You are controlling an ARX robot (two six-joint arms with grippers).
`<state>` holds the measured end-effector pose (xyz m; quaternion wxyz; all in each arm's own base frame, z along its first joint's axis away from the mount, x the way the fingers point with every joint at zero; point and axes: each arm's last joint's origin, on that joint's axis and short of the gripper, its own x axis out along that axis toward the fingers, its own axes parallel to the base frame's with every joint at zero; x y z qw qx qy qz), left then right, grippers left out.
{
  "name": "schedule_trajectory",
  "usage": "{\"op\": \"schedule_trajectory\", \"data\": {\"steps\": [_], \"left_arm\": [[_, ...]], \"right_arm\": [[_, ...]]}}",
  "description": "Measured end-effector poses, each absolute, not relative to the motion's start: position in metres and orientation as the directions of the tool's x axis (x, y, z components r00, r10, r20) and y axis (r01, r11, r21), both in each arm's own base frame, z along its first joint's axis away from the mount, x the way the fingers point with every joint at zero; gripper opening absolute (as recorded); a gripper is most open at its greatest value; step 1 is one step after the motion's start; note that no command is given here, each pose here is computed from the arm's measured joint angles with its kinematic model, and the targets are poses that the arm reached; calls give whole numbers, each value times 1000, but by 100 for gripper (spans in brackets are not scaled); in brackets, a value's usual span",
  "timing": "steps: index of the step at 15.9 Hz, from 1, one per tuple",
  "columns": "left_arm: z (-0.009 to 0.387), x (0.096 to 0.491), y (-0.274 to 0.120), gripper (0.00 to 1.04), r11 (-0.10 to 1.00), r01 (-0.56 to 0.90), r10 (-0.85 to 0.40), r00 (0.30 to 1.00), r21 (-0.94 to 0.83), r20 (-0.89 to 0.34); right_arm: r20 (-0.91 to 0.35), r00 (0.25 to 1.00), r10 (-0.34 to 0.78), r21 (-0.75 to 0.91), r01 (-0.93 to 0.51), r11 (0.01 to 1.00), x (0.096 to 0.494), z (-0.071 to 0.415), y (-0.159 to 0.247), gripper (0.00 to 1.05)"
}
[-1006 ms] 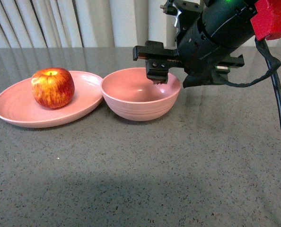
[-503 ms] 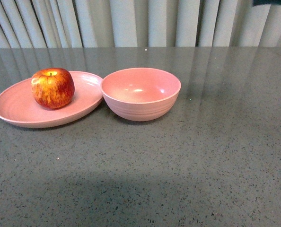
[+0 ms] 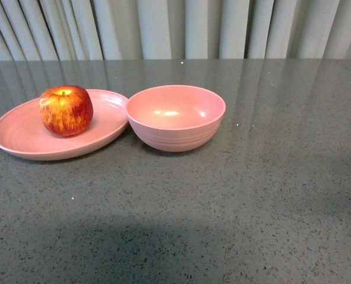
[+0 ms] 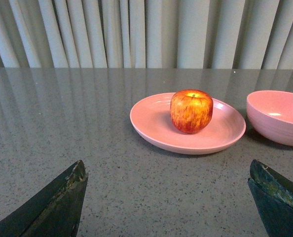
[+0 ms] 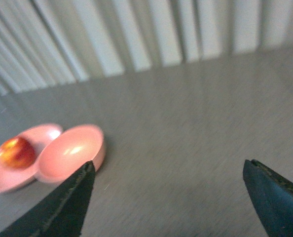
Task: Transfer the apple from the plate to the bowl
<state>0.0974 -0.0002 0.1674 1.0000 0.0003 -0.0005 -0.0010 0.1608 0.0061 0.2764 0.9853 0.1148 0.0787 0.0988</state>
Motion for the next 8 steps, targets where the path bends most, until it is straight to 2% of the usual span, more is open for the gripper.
{"op": "schedule_trajectory", "data": {"steps": [1, 2, 4, 6, 7, 8], "left_arm": [[167, 97, 0, 98, 1000, 1, -1, 1000, 1, 1], [167, 97, 0, 98, 1000, 2, -2, 1000, 1, 1], [167, 97, 0, 98, 1000, 2, -2, 1000, 1, 1], [167, 97, 0, 98, 1000, 2, -2, 1000, 1, 1], [167, 97, 0, 98, 1000, 2, -2, 1000, 1, 1], [167, 97, 0, 98, 1000, 2, -2, 1000, 1, 1]], "right_arm": [[-10, 997, 77, 130, -75, 989, 145, 269, 2, 79], [-1, 1000, 3, 63, -3, 998, 128, 250, 0, 62], [-58, 998, 3, 24, -1, 1000, 108, 221, 0, 33], [19, 1000, 3, 17, -3, 1000, 96, 218, 0, 10], [15, 1000, 2, 9, -2, 1000, 97, 212, 0, 2], [-11, 1000, 2, 9, -1, 1000, 98, 200, 0, 2]]}}
